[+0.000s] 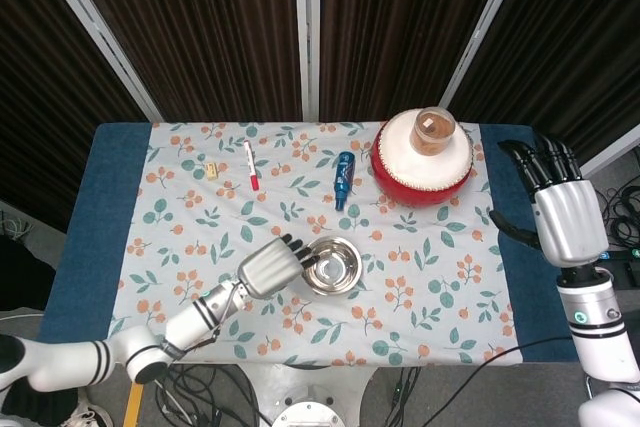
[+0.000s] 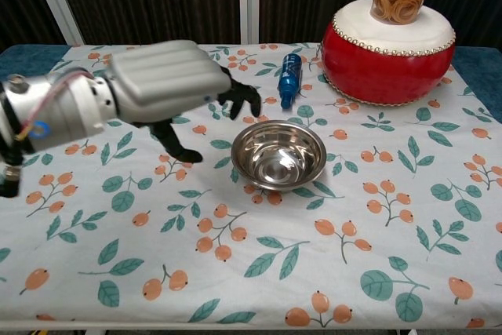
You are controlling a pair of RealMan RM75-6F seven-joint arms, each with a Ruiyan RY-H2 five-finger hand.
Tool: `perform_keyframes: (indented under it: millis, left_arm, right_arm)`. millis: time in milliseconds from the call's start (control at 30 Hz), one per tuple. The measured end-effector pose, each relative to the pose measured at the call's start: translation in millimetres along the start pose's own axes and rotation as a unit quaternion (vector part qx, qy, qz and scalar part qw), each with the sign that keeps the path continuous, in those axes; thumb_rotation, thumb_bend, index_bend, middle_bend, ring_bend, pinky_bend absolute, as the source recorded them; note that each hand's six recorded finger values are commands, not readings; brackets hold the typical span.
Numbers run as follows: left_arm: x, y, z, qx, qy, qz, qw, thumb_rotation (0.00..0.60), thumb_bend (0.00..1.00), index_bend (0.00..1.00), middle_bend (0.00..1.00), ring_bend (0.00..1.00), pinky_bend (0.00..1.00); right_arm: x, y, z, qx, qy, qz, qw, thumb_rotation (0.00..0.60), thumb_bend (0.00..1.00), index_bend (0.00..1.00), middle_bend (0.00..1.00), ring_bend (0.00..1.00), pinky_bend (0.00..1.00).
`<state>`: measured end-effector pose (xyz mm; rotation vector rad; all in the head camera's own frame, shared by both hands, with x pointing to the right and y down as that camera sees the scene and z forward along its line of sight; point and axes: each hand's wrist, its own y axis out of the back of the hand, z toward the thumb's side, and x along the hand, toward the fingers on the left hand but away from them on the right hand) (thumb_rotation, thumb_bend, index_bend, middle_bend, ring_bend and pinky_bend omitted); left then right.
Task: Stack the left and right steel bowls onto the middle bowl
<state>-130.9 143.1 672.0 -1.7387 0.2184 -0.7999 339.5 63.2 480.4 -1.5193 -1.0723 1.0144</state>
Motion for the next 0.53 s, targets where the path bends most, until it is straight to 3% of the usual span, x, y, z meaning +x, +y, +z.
perform_keyframes:
  millis: [167, 267, 433, 533]
  left_arm:
    - [-50.4, 3.4, -40.2, -0.008, 0.097, -0.001, 0.9952, 0.6, 0.17, 0.32, 0.38, 0.3, 0.39]
    - [-84.1, -0.7, -63.1, -0.032, 0.167, 0.014, 0.9854, 0.6, 0.17, 0.32, 0.31, 0.23, 0.34]
    - [-154.5, -13.2, -99.9, -0.085, 0.29, 0.041, 0.9524, 0.6, 0.16, 0.31, 0.3, 0.22, 0.32]
    - [-186.9, -17.1, -116.0, -0.112, 0.337, 0.058, 0.9331, 0.6, 0.16, 0.31, 0.3, 0.22, 0.32]
  right_arm:
    - [16.3, -22.1, 1.8, 0.005, 0.005, 0.038, 0.9993, 0.6, 0.09, 0.13, 0.16, 0.03, 0.06]
    - [34.3, -42.8, -0.7, 0.006, 0.002, 0.073, 0.9973, 0.6, 0.06, 0.13, 0.15, 0.02, 0.04]
    - [67.2, -76.8, -15.3, 0.012, -0.02, 0.12, 0.9926, 0.6, 0.06, 0.12, 0.13, 0.01, 0.02]
    - [84.8, -93.0, -27.5, 0.013, -0.039, 0.14, 0.9893, 0.6, 0.06, 0.11, 0.12, 0.0, 0.0]
